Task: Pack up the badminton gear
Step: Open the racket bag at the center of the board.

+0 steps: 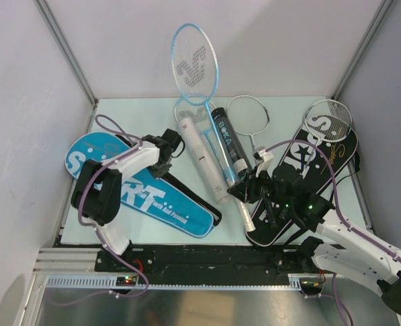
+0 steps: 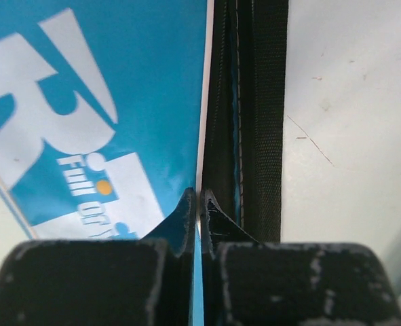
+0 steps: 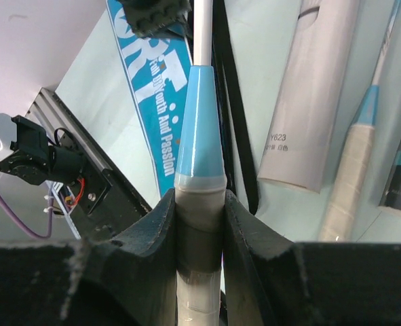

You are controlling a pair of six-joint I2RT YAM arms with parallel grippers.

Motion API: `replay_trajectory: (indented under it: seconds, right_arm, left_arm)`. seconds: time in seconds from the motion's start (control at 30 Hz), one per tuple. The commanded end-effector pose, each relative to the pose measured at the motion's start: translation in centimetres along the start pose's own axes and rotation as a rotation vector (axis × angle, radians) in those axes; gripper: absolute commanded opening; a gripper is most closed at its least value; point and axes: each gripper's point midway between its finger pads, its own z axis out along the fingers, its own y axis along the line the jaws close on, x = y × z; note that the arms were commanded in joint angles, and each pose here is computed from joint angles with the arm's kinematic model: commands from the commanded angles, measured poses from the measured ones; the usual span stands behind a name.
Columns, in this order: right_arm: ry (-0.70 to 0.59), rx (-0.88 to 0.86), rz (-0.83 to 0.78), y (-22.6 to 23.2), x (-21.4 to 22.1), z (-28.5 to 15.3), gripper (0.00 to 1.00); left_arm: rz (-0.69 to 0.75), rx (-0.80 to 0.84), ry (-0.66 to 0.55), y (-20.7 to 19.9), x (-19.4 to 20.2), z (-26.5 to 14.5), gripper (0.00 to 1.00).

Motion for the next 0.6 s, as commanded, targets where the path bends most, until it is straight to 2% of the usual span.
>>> replay_trajectory:
  seconds: [0.0, 0.17, 0.37, 0.57]
  right_arm:
    - [-0.058, -0.072, 0.031, 1.4, -1.3, 0.2, 0.00]
    - [-0.016, -0.086, 0.064, 1.4, 0.1, 0.8, 0.00]
    - [0.036, -0.120, 0.077, 1.9, 1.3, 1.1, 0.00]
    - [0.273, -0.319, 0.147, 5.2, 5.7, 0.1, 0.00]
  left_arm:
    - [0.096, -0.002, -0.212, 2.3, -5.1, -2.8, 0.00]
    - [0.190, 0.040, -0.275, 3.1, -6.2, -4.7, 0.00]
    - [0.128, 0.168, -0.279, 3.6, -6.2, -6.7, 0.00]
    - [0.079, 0.265, -0.324, 5.1, -6.1, -7.6, 0.00]
